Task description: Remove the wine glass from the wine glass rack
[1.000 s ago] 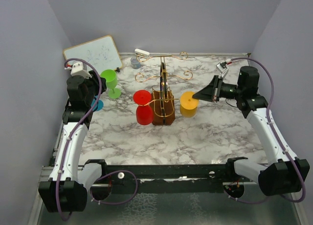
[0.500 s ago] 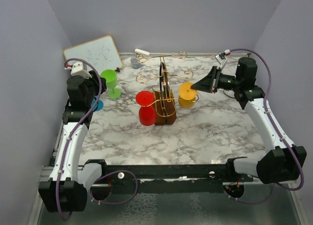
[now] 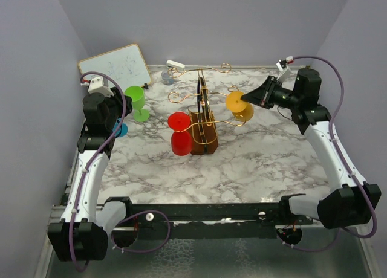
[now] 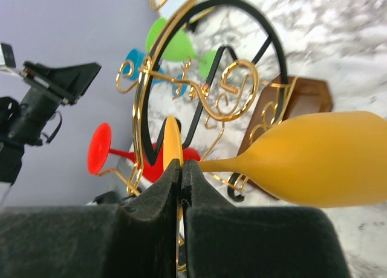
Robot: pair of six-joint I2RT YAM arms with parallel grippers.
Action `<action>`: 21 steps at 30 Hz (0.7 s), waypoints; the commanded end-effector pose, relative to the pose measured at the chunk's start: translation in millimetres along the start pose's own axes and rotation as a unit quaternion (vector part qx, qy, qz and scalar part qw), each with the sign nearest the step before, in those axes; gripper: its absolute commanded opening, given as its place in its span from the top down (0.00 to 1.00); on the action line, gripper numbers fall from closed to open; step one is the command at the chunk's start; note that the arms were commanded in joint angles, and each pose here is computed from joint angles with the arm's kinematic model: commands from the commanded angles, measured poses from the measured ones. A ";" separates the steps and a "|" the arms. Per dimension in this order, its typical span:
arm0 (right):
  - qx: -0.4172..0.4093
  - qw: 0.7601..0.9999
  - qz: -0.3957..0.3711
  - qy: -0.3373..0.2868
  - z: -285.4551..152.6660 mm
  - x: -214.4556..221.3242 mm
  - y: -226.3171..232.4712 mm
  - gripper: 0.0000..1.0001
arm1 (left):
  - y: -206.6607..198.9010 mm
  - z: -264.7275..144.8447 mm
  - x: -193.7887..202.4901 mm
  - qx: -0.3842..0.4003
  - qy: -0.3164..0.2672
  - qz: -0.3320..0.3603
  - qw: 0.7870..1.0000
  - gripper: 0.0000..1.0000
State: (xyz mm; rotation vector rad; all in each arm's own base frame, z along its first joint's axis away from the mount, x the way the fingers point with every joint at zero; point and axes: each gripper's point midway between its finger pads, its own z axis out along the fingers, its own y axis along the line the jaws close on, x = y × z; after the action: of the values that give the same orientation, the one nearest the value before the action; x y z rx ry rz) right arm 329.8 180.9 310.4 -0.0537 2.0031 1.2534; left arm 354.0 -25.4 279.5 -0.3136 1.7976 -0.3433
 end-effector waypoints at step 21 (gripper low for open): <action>-0.195 0.781 -0.584 -0.104 -33.2 67.7 214.5 0.99 | -10.5 -0.6 -8.4 0.027 -0.006 -0.008 1.000 0.63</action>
State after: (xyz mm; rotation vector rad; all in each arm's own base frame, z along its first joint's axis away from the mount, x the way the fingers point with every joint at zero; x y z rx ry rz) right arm 188.6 274.2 439.2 -0.9606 1.2045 0.8982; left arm 353.8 -26.5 279.5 -0.3112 1.7996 -0.3575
